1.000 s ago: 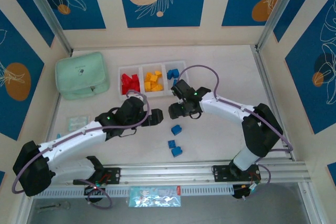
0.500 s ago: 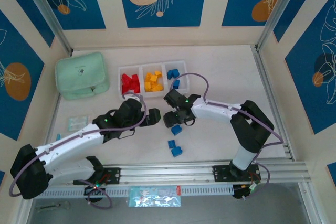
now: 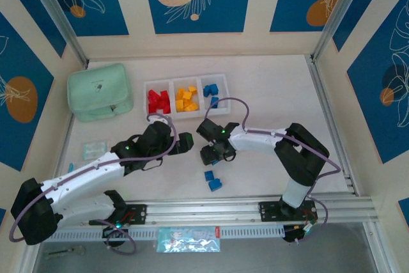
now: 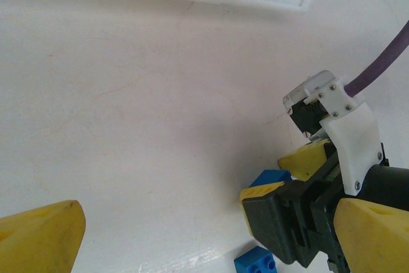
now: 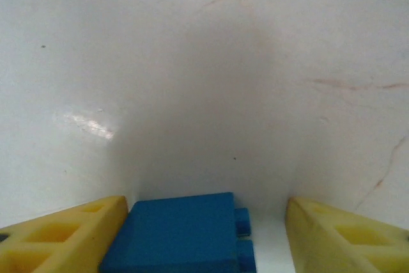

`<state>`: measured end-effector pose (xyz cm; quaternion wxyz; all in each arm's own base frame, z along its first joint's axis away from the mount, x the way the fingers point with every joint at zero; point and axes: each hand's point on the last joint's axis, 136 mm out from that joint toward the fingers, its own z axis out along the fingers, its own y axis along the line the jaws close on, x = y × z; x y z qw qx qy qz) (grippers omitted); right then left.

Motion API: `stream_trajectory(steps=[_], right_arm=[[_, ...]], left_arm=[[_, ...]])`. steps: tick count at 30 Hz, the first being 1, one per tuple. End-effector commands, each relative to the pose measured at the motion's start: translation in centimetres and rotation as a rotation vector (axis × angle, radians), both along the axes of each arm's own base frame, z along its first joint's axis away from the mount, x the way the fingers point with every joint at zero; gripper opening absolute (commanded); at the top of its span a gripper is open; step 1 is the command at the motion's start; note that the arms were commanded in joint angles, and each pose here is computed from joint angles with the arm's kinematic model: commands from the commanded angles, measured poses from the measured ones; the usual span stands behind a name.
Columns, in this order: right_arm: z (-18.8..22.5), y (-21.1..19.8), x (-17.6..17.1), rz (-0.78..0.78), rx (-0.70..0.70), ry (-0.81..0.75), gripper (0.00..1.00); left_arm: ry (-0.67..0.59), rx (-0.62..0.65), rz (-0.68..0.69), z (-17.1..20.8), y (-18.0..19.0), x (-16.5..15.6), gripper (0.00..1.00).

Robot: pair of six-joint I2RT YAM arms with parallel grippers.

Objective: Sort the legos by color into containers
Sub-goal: Pick up the lego from the bottom-center of the table.

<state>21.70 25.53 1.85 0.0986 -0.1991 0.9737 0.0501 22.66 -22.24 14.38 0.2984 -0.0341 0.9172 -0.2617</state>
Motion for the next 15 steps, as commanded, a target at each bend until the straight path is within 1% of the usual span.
stream_trajectory(steps=[1, 8, 15], right_arm=[[-0.1, 0.0, -0.3, 0.0, -0.01, 0.008, 0.59], [1.2, 0.0, 0.4, -0.02, 0.035, -0.006, 0.45], [4.4, 0.0, 2.8, -0.044, 0.117, -0.055, 0.39]], left_arm=[[0.002, 0.007, 0.014, -0.1, 0.5, -0.4, 0.99], [-0.007, -0.007, 0.014, 0.3, 0.5, -0.4, 0.99], [-0.046, 0.002, 0.0, 1.8, 0.4, 0.0, 0.99]])
